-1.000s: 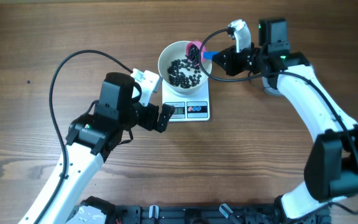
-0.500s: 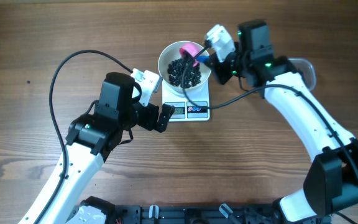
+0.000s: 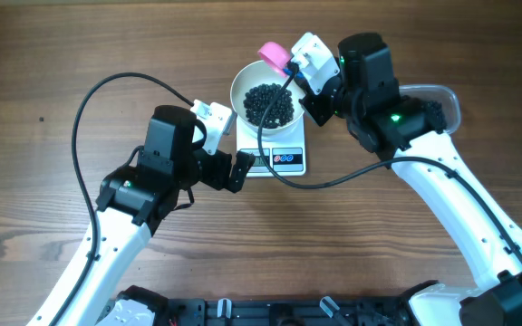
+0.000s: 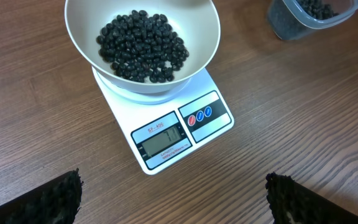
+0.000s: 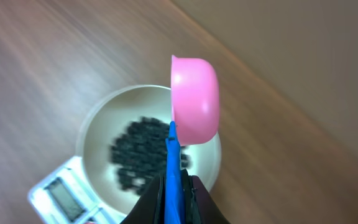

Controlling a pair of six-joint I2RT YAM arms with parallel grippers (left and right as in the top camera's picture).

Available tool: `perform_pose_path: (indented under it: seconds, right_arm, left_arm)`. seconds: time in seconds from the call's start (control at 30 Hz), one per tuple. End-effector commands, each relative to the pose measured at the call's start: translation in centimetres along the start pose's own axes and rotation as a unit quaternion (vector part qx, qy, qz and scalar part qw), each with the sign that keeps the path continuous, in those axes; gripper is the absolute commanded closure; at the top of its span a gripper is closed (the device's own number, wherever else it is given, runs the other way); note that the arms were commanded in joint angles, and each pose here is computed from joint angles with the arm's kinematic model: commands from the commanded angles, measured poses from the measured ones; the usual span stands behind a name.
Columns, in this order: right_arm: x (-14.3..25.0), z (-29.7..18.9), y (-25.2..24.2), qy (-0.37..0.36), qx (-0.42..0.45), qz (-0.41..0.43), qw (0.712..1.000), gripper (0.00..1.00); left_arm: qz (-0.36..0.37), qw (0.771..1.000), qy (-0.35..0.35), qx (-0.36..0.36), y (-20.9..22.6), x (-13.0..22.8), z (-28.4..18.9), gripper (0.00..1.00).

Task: Scoop item into bowl and weigh 150g on scale
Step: 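Tilt the scoop with the right gripper to pour beans into the bowl, then return the empty scoop to the bean tub with the right gripper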

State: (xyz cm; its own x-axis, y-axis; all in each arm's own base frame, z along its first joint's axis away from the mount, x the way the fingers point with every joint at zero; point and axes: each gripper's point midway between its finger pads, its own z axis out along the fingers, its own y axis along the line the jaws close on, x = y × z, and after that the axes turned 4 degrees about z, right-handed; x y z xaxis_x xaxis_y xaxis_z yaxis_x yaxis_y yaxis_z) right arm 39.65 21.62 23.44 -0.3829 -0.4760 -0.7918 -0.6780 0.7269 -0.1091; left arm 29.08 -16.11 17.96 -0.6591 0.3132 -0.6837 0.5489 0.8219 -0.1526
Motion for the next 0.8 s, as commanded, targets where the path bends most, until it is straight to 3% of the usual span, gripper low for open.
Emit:
perform_pose_path:
  seconds: [0.0, 0.13, 0.33, 0.4, 0.5, 0.67, 0.77]
  right_arm:
    - [-0.8, -0.8, -0.1, -0.017, -0.033, 0.116, 0.993, 0.96]
    - [3.3, -3.7, -9.8, -0.01, 0.045, 0.285, 0.957, 0.96]
    - [11.2, -12.5, -19.4, -0.049, 0.044, 0.444, 0.894, 0.96]
    - [15.6, -14.6, -21.4, -0.007, 0.106, 0.446, 0.889, 0.96]
    - [19.2, -14.6, -21.3, 0.068, 0.14, 0.424, 0.892, 0.96]
    - [21.7, -12.1, -20.5, 0.136, 0.129, 0.388, 0.902, 0.96]
    - [23.3, -11.0, -20.9, 0.205, 0.181, 0.35, 0.896, 0.96]
  left_arm:
    - [0.013, 1.0, -0.006, -0.002, 0.0, -0.5, -0.1, 0.0]
    - [0.013, 1.0, -0.006, -0.002, 0.0, -0.5, -0.1, 0.0]
    - [0.013, 1.0, -0.006, -0.002, 0.0, -0.5, -0.1, 0.0]
    - [0.013, 1.0, -0.006, -0.002, 0.0, -0.5, -0.1, 0.0]
    - [0.013, 1.0, -0.006, -0.002, 0.0, -0.5, -0.1, 0.0]
    - [0.013, 1.0, -0.006, -0.002, 0.0, -0.5, -0.1, 0.0]
    - [0.013, 1.0, -0.006, -0.002, 0.0, -0.5, -0.1, 0.0]
